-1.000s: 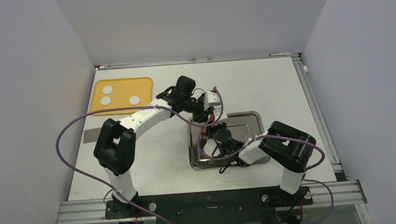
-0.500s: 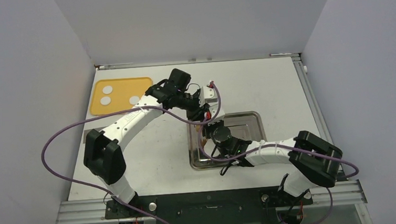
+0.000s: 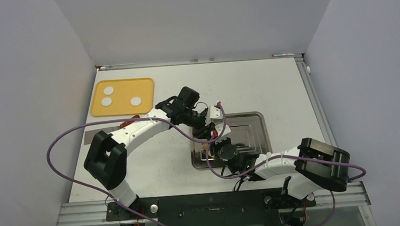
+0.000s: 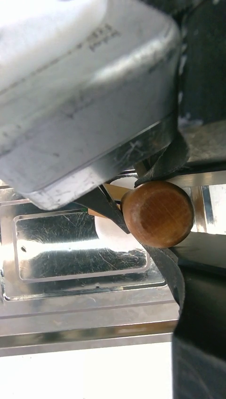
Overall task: Roll out the dumpling wrappers from the dough
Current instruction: Flatten out the dough on the work surface.
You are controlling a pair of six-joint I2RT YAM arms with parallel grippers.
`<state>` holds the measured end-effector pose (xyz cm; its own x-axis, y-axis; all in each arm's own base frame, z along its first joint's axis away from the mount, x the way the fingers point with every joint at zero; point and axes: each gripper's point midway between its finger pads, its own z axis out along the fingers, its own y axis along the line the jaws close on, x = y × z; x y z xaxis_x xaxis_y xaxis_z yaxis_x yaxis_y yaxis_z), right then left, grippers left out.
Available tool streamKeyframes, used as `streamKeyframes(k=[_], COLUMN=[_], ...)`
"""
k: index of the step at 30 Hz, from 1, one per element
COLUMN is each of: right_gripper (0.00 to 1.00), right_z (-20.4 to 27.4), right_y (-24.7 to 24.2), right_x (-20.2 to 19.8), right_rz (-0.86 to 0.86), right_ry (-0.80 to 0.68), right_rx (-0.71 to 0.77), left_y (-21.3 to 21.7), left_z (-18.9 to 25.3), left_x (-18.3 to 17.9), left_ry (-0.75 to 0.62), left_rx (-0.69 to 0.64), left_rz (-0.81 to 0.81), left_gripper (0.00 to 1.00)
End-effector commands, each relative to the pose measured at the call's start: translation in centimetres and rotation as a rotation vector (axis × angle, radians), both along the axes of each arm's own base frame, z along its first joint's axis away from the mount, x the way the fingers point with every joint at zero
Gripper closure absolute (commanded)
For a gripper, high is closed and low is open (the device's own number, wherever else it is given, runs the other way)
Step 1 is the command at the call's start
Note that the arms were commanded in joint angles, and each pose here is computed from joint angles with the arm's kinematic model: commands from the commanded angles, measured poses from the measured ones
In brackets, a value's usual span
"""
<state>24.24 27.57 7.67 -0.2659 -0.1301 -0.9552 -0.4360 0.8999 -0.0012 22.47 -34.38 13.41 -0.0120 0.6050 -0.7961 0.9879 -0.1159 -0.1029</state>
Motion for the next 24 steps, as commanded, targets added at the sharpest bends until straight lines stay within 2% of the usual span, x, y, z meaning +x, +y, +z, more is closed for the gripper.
streamKeyframes(k=[1, 8, 13, 18, 24], right_gripper=[0.92, 0.92, 0.92, 0.92, 0.92], right_z=[-4.2, -9.6, -11.6, -12.2, -13.1], right_y=[-0.6, -4.3, -6.2, -6.6, -6.3], right_x=[0.7, 1.3, 2.7, 4.0, 3.2], right_rz=[0.075, -0.018, -0.080, -0.100, -0.073], right_ry=[0.022, 0.143, 0.232, 0.268, 0.275], right_rx=[-0.177, -0.193, -0.141, -0.096, -0.183], left_y=[-3.0, -2.5, -2.6, -2.5, -1.9], left_z=[-3.1, -7.5, -9.4, -10.2, -11.1], left_x=[-7.0, -3.5, -0.6, 1.7, 1.1], left_ry=[0.094, 0.071, 0.125, 0.100, 0.111], left_rx=[0.022, 0.081, 0.094, 0.107, 0.133], left_rz=[-0.175, -0.074, 0.004, 0.049, 0.044], left_gripper=[1.00, 1.00, 1.00, 1.00, 1.00])
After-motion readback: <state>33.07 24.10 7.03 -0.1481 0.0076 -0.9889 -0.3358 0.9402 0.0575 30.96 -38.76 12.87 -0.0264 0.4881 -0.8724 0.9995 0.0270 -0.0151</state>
